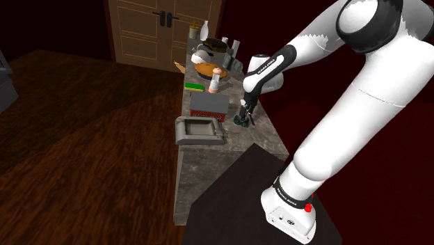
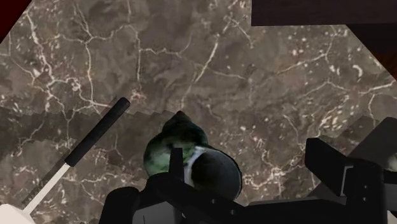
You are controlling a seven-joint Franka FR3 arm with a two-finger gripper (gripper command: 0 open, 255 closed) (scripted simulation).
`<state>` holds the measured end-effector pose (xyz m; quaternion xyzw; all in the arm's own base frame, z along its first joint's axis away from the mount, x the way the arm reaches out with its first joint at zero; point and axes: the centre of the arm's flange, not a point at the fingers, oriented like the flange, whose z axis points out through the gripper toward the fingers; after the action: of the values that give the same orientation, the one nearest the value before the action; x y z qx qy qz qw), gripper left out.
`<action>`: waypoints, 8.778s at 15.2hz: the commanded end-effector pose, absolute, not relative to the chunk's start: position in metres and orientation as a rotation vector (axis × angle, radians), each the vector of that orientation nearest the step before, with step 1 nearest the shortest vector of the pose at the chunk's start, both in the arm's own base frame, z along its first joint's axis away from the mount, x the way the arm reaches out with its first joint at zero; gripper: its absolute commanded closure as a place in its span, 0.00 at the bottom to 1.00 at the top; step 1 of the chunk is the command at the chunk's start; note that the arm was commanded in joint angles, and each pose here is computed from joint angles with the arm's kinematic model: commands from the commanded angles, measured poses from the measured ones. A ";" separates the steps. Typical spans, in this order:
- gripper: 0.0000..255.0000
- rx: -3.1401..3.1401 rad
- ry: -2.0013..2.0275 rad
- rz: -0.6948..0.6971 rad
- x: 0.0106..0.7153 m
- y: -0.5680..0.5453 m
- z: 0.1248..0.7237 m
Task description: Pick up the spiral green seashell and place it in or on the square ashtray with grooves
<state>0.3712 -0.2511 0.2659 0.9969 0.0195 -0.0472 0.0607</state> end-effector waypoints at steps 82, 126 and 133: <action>1.00 3.534 0.173 0.098 0.391 -0.382 0.266; 1.00 3.534 0.173 0.098 0.499 -0.128 0.230; 0.00 3.534 0.173 0.098 0.499 -0.128 0.230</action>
<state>0.4985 -0.1276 0.2299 0.9787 0.0479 0.0271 -0.1979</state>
